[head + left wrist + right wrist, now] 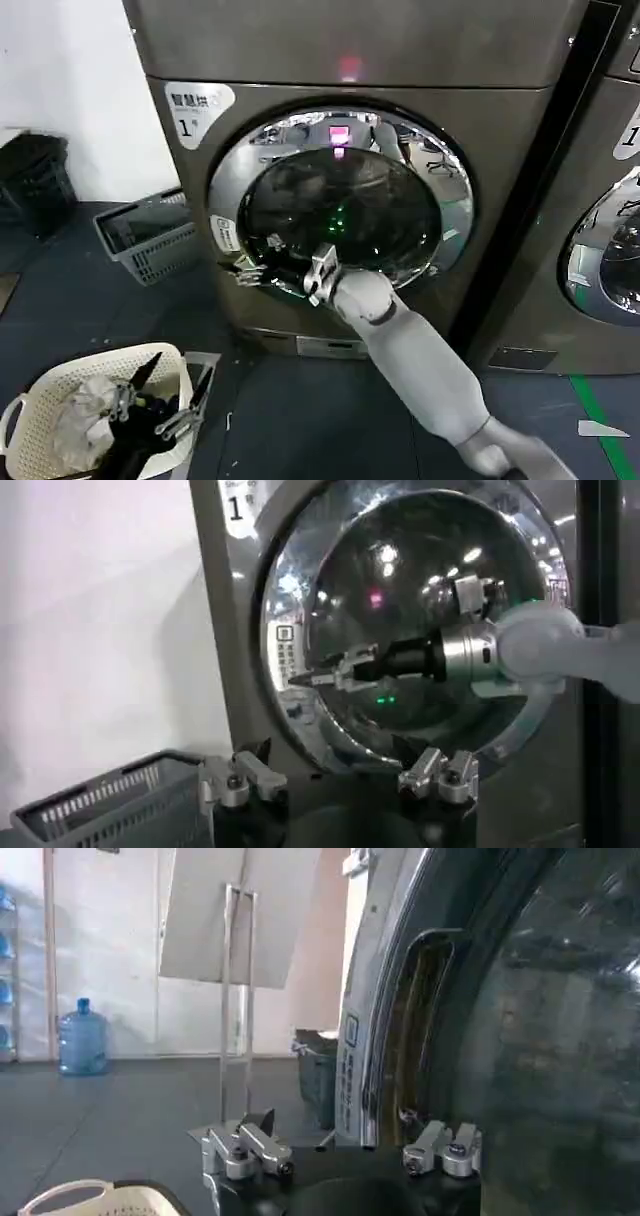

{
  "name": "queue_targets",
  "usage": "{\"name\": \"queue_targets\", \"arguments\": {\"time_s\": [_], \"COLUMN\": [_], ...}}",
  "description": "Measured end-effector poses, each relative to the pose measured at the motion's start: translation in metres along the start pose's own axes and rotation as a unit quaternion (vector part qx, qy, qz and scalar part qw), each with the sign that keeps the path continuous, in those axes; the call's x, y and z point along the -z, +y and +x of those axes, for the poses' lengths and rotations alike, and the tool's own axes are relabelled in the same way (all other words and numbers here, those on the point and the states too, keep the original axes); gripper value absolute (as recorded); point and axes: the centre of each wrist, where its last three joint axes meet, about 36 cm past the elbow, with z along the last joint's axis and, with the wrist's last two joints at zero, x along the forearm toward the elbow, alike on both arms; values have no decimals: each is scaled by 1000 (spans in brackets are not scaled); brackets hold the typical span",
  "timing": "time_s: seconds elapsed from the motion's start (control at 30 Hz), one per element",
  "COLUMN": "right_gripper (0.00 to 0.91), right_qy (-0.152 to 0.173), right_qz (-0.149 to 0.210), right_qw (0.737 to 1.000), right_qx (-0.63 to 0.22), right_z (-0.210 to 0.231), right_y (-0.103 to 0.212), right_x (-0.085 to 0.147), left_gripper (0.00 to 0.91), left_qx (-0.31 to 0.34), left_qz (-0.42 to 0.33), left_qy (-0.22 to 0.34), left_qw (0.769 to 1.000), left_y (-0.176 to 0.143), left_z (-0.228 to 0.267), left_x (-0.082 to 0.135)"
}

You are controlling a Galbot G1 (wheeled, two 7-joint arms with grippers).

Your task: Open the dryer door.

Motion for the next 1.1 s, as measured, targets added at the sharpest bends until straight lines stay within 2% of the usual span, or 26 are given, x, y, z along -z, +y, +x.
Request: {"name": "queue_targets", "arguments": {"time_s": [0.17,0.3,0.43,0.57,0.73,0.87,1.1], "right_gripper": [907,907,907,907,907,907,907], "right_qy": [2,6,4,0,-6,-11,2], "right_qz": [2,3,0,0,3,11,9], "right_qw": [1000,999,998,994,988,981,966], "right_qx": [22,40,67,106,153,195,260], "right_z": [-1,4,8,17,34,44,68], "right_y": [-2,-4,-1,0,1,4,5], "right_x": [1,2,5,4,2,1,2], "left_gripper": [907,907,907,907,907,907,907], "left_qx": [-14,10,2,-27,-18,-3,-13], "left_qz": [-15,-17,20,25,28,31,47], "left_qy": [-2,4,11,-21,-16,-20,-34], "left_qw": [1000,1000,1000,999,999,999,998], "left_y": [2,6,17,42,84,114,146], "left_z": [-1,-3,-5,-5,-1,0,-26], "left_x": [1,-3,-5,-10,-19,-19,-16]}}
